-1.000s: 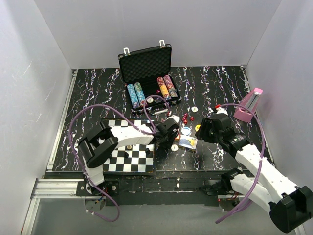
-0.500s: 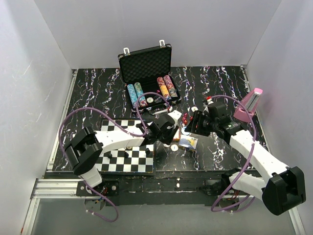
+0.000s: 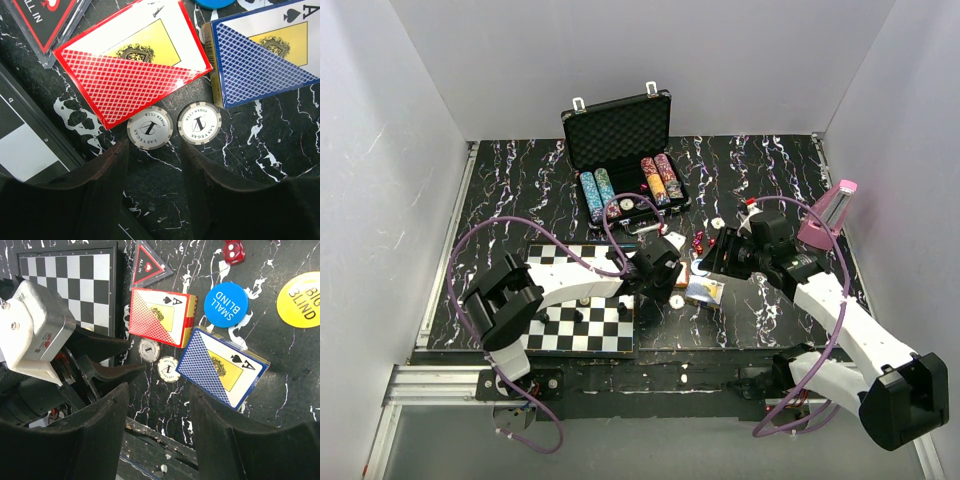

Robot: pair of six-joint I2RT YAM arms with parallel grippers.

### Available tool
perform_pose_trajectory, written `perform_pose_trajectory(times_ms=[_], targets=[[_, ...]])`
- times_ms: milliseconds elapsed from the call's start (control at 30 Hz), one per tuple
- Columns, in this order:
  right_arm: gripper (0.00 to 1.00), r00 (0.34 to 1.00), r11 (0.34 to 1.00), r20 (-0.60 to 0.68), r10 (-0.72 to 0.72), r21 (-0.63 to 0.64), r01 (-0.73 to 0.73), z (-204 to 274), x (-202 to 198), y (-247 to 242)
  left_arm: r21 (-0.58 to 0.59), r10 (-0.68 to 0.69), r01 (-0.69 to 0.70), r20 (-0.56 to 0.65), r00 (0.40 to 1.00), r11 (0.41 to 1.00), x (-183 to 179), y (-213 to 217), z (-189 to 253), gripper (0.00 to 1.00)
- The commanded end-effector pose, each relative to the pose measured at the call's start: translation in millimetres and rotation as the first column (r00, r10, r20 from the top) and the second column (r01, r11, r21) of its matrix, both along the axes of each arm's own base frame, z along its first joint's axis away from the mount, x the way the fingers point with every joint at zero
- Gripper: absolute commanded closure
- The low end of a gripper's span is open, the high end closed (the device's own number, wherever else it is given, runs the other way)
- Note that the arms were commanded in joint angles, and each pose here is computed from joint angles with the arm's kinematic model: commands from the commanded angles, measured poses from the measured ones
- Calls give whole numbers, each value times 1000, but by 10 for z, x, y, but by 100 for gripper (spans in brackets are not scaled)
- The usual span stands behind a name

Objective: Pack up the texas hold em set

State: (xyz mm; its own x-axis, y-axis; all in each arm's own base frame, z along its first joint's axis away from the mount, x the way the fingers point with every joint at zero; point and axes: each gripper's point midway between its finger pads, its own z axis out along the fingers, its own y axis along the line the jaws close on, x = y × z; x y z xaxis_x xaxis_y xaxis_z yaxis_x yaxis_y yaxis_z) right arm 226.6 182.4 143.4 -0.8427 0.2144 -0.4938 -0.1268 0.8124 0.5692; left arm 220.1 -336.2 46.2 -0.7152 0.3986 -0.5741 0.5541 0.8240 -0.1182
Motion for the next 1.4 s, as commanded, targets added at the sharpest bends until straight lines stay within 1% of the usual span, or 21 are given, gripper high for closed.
perform_pose_trajectory(times_ms=[0,67,167,467,667,867,1000,1067,1300,1367], targets=[[41,1000,1000,18,-9,22,9,38,8,-1,-9,48,-48,-18,999,999,29,-1,-26,53],[41,1000,1000,19,-8,22,8,41,2,-4,-7,40,-40,-20,999,999,31,-14,-50,50],[41,1000,1000,23,-8,24,7,49,-6,-8,24,46,-46,-8,999,999,65,19,-96,49],[41,999,999,28,-20,32,19,40,-40,-34,73,41,-42,18,999,996,115,83,-207,50],[41,999,999,23,-30,31,29,16,-53,-56,91,27,-28,12,1000,995,113,72,-282,50],[41,999,999,28,-37,28,37,11,-59,-79,143,21,-26,39,999,989,130,90,-329,50],[41,999,999,28,-39,29,39,0,-64,-87,157,19,-22,20,1000,987,91,102,-403,50],[41,999,999,24,-42,26,41,-18,-71,-97,159,13,-14,3,1000,987,58,95,-450,51],[41,998,998,10,-59,13,59,-78,-73,-146,146,15,-16,7,1000,989,71,66,-445,65],[41,998,998,3,-67,14,67,-92,-55,-163,130,10,-12,19,1000,991,86,39,-406,67]])
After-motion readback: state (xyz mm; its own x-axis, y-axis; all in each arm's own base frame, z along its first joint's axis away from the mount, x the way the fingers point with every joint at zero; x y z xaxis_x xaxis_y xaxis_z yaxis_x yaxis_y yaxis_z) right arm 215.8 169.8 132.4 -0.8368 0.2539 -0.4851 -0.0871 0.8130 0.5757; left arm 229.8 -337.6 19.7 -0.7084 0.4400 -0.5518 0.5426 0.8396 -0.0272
